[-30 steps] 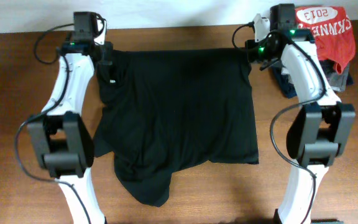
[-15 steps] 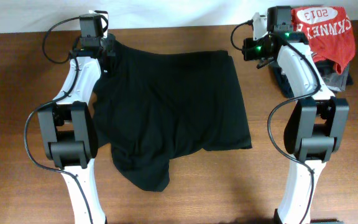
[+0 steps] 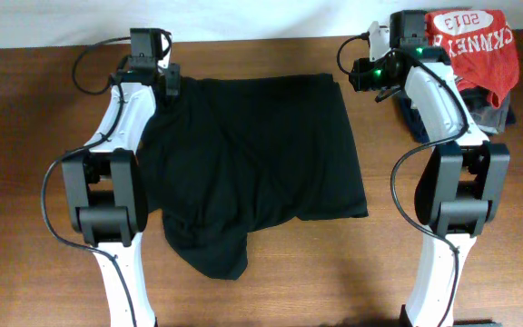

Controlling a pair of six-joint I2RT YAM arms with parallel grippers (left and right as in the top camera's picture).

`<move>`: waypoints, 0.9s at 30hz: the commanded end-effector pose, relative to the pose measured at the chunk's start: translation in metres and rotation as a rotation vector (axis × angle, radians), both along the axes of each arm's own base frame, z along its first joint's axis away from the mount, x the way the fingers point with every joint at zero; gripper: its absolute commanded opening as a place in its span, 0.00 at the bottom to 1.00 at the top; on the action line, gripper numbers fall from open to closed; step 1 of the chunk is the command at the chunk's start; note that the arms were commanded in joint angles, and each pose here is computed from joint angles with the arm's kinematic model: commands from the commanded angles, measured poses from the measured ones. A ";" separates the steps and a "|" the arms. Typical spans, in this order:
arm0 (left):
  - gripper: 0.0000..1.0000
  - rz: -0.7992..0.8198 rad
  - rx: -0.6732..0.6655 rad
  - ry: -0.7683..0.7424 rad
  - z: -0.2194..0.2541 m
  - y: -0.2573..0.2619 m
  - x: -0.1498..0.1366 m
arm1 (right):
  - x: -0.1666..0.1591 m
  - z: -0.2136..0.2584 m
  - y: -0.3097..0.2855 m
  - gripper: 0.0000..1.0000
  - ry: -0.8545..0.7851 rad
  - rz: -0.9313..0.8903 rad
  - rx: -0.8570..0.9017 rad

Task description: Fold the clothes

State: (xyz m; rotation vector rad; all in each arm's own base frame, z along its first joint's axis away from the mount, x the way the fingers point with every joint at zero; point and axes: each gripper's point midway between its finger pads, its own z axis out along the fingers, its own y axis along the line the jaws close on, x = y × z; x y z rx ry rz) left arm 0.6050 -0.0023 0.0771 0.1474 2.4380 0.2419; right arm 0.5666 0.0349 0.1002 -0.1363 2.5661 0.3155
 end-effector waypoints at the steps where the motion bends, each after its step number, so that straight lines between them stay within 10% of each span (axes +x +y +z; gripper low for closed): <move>1: 0.65 0.007 0.009 0.029 0.010 0.004 -0.010 | 0.001 -0.004 -0.001 0.44 0.009 -0.007 -0.001; 9: 0.56 0.026 0.013 0.154 -0.008 0.016 -0.035 | -0.004 -0.007 -0.001 0.44 0.033 -0.007 -0.001; 14: 0.27 0.035 -0.027 0.129 -0.006 0.025 -0.029 | -0.005 -0.007 -0.001 0.44 0.036 -0.006 0.000; 27: 0.27 -0.028 -0.107 0.147 -0.045 0.005 -0.020 | -0.008 -0.009 -0.001 0.44 0.052 -0.006 0.000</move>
